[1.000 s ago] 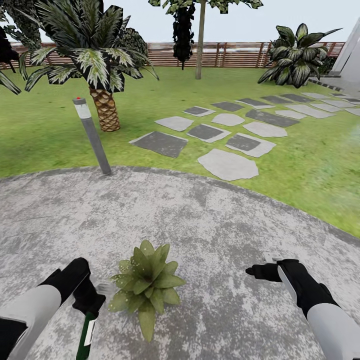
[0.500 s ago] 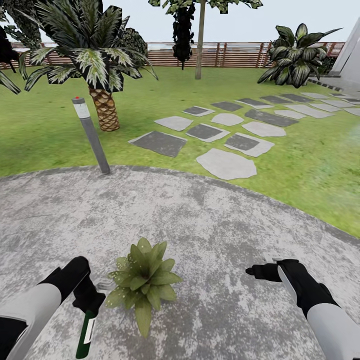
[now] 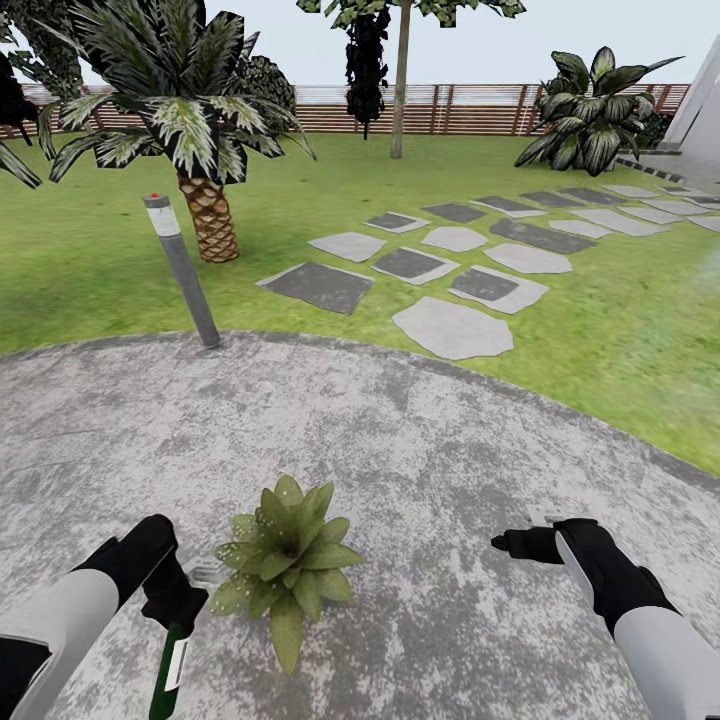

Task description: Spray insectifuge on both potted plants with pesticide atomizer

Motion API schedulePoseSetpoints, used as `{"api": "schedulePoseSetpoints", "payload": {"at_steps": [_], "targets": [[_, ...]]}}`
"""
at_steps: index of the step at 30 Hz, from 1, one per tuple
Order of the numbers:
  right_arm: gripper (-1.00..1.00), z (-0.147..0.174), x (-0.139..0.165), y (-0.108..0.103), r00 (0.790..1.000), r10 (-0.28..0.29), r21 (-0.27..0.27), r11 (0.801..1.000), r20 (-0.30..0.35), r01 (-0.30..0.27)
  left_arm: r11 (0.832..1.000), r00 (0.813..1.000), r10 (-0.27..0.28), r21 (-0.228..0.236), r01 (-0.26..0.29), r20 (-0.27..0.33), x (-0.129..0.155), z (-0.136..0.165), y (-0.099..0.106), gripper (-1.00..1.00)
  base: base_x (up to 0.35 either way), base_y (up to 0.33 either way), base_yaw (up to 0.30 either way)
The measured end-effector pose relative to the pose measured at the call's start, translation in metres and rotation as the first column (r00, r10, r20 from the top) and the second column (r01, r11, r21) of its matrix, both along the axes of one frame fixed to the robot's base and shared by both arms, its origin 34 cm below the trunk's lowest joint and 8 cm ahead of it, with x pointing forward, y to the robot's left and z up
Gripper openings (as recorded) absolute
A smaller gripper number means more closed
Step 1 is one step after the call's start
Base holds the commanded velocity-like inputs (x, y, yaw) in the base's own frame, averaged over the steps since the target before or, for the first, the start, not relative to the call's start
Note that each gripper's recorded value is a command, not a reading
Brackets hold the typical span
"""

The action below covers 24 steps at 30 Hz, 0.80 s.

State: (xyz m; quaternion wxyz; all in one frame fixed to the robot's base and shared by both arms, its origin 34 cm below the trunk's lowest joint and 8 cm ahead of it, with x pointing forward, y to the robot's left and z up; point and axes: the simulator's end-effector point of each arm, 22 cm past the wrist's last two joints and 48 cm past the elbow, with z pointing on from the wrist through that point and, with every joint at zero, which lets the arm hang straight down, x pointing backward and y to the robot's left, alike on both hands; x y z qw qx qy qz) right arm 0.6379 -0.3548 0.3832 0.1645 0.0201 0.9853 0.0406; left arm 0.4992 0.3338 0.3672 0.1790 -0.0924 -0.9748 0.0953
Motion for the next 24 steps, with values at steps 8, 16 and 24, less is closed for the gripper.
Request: {"api": "schedulePoseSetpoints", "payload": {"at_steps": [8, 16, 24], "targets": [[1.00, 0.000, 0.000, 0.000, 1.000, 0.000, -0.001, 1.000, -0.001, 0.000, 1.000, 0.999, 0.003, -0.006, -0.003, 0.049, 0.032, 0.013, -0.002, -1.00, 0.000, 0.000, 0.000], [1.00, 0.000, 0.000, 0.000, 1.000, 0.001, -0.001, 1.000, -0.001, -0.001, 1.000, 0.994, 0.003, -0.011, -0.001, 0.107, 0.072, 0.033, -0.003, -1.00, 0.000, 0.000, 0.142], [1.00, 0.000, 0.000, -0.001, 1.000, 0.001, -0.002, 1.000, 0.001, -0.001, 1.000, 0.996, -0.006, -0.007, 0.007, 0.090, 0.061, 0.027, -0.004, -1.00, 0.000, 0.000, 0.049]]}}
